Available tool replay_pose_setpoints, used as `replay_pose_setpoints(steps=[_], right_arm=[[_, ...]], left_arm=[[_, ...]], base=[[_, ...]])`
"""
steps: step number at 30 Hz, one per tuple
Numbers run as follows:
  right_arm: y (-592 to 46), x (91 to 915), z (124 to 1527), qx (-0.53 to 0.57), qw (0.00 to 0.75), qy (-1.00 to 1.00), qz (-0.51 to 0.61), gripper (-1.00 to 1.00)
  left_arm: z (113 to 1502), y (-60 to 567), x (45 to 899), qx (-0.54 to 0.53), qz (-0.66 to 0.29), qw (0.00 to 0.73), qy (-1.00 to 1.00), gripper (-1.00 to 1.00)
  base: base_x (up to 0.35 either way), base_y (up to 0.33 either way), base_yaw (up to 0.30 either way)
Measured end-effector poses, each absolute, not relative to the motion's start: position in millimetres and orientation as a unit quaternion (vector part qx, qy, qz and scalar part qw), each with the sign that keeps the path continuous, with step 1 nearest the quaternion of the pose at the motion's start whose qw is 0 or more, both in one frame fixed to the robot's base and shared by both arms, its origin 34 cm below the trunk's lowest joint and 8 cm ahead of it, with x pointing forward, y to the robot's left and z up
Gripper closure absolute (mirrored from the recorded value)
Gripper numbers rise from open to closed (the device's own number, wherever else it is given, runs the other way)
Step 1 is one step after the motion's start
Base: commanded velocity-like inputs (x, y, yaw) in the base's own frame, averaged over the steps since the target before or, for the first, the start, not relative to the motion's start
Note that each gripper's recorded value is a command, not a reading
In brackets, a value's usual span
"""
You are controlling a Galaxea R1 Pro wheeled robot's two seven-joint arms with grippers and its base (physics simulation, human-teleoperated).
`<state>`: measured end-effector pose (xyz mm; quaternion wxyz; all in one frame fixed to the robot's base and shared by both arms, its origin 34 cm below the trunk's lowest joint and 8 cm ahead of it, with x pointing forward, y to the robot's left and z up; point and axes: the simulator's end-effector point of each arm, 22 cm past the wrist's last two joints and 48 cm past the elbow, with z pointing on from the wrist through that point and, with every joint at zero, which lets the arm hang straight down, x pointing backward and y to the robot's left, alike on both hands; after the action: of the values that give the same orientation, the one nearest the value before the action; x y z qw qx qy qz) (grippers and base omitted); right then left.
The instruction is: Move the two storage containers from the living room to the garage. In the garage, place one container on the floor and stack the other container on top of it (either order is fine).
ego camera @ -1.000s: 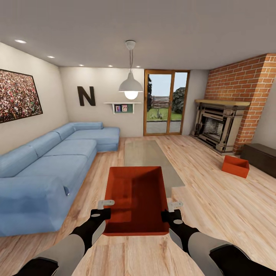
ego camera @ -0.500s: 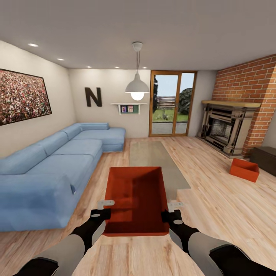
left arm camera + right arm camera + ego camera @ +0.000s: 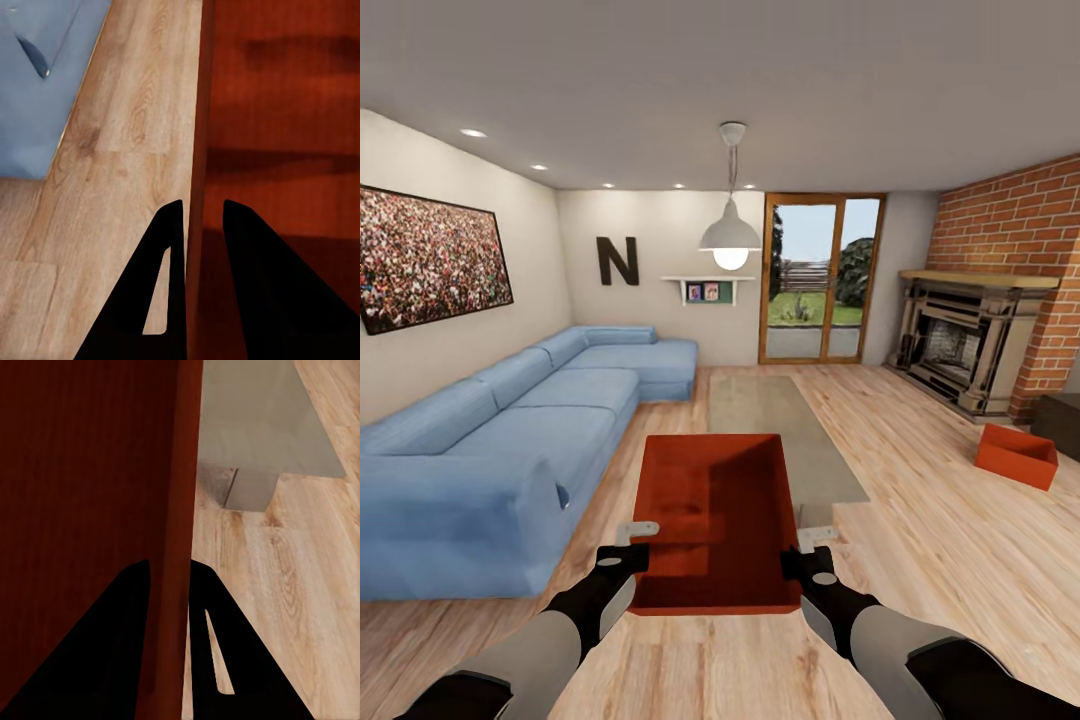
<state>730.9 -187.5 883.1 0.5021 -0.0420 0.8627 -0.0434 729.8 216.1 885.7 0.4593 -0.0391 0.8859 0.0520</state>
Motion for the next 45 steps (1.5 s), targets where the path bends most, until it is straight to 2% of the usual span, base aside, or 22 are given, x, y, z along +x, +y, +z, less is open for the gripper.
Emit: replay_pose_setpoints(steps=[12, 45], right_arm=[[-187.5, 730.6, 884.5, -0.042, 0.503, 0.862, -0.044, 1.0], [-187.1, 729.9, 883.6, -0.042, 0.502, 0.863, -0.044, 1.0]], left_arm=[[887.1, 216.2, 729.6, -0.039, 0.052, 0.46, 0.886, 1.0], [886.4, 216.6, 729.1, -0.039, 0.053, 0.459, 0.886, 1.0]], base=[[0.0, 0.0, 0.035], [0.0, 0.0, 0.267]])
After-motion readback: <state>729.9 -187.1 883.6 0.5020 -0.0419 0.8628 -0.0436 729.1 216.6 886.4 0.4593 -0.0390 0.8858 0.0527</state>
